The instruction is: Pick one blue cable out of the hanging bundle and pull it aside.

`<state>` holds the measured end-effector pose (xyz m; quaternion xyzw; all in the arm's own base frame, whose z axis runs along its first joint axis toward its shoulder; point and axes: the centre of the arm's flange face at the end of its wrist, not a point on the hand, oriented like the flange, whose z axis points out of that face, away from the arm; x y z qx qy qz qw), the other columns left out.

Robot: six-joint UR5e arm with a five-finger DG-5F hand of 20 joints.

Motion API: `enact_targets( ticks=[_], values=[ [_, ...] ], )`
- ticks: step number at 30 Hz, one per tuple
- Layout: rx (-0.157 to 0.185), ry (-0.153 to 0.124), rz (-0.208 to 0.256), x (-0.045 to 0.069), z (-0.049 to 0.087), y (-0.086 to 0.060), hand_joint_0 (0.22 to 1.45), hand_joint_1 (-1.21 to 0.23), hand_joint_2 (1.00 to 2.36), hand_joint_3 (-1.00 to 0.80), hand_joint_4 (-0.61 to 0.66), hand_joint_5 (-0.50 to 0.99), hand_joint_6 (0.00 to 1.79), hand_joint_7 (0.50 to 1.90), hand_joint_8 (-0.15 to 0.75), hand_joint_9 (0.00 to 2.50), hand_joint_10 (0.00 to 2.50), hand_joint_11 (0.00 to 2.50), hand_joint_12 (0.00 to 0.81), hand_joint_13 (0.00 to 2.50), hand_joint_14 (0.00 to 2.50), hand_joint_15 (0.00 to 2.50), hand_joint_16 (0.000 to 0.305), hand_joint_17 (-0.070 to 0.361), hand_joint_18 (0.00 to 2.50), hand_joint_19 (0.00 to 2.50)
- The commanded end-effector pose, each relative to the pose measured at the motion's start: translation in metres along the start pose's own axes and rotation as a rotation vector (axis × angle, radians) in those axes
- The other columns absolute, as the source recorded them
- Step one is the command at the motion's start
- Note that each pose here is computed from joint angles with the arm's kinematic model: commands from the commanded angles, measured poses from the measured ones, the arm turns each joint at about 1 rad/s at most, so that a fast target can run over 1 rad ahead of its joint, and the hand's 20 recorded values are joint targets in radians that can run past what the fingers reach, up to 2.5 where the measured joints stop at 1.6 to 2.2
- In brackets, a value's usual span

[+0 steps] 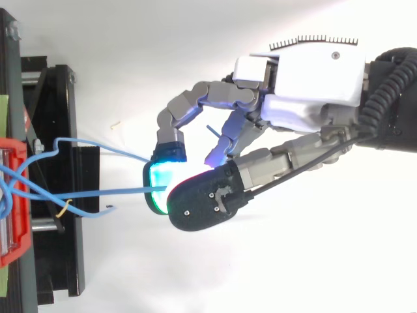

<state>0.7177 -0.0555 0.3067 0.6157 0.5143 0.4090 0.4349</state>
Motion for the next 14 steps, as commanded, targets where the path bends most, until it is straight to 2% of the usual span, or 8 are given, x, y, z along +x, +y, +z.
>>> enact_targets(
  ticks=[1, 14],
  values=[
    [0.001, 0.001, -0.001, 0.0008, -0.0001, -0.0005, 0.57, -0.79, 1.03, -0.01, -0.22, -0.02, 0.87, 1.07, 0.276, 1.21, 0.02, 0.44, 0.36, 0.92, 0.02, 0.45, 0.062, 0.139, 0.79, 0.32],
    [0.001, 0.001, -0.001, 0.0008, -0.0001, -0.0005, 0.57, -0.79, 1.03, -0.01, -0.22, -0.02, 0.87, 1.07, 0.278, 1.21, 0.02, 0.44, 0.357, 0.92, 0.02, 0.45, 0.061, 0.138, 0.79, 0.32]
  ],
)
